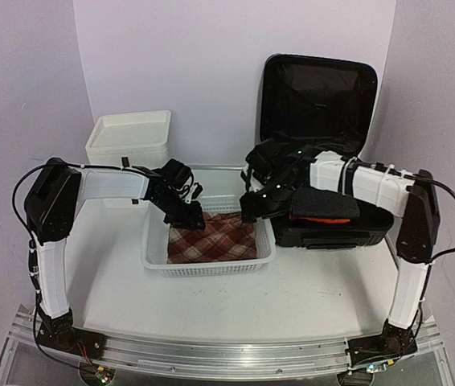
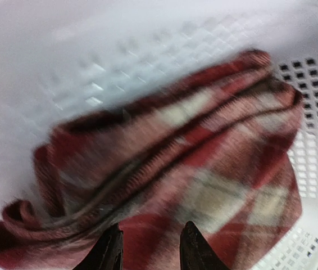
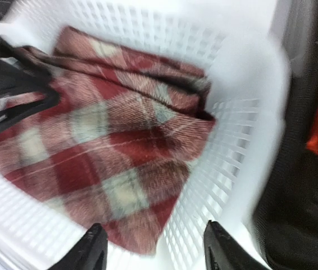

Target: Open, take out, and arrange the luggage

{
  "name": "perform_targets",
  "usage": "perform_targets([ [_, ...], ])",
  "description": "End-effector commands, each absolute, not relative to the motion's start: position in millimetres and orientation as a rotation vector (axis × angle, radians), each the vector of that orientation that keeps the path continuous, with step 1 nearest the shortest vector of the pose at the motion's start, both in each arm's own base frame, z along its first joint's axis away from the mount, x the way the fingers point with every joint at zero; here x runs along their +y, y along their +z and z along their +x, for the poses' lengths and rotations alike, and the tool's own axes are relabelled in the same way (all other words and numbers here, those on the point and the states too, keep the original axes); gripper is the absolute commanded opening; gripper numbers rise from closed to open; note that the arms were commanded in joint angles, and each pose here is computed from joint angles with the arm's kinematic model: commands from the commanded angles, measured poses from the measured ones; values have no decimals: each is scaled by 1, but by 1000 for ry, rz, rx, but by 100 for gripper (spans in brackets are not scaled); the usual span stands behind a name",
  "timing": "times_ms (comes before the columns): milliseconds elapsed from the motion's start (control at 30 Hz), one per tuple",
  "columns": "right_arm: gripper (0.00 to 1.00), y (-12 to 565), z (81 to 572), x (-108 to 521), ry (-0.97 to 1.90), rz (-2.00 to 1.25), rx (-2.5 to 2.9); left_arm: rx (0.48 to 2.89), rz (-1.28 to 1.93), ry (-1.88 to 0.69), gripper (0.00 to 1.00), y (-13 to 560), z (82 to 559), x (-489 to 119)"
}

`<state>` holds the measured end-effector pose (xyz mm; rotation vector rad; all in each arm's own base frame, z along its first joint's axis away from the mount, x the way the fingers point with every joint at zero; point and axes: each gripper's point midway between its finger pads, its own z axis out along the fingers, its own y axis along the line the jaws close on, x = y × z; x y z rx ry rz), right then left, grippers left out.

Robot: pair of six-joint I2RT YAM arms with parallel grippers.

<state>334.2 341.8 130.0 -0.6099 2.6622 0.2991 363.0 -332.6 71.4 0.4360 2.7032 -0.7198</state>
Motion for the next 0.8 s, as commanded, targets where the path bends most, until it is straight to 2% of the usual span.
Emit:
perform_targets([
  [0, 63, 176, 332, 316, 326, -597, 2573, 2657, 429, -527, 38, 76, 397, -310],
  [100, 68, 182, 341, 277, 281, -513, 2576, 2617, 456, -457, 45, 90, 397, -299],
  [233, 79, 181, 358, 225, 223, -483, 2602, 2491, 494, -600, 61, 155, 382, -305],
  [333, 91, 179, 374, 203, 13, -686, 2576, 2364, 518, -706, 76, 213, 370, -309],
  [467, 97, 174, 396, 194, -139, -961, 2541, 2204, 490, -804, 88, 275, 360, -307],
  [533, 98, 165, 404, 194, -181, -1129, 2504, 2127, 430, -851, 98, 299, 356, -303],
  [633, 98, 146, 408, 194, -247, -1433, 2409, 2014, 282, -916, 99, 328, 352, -290],
  [767, 94, 134, 430, 186, -330, -1586, 2348, 1904, 135, -935, 99, 347, 347, -269],
])
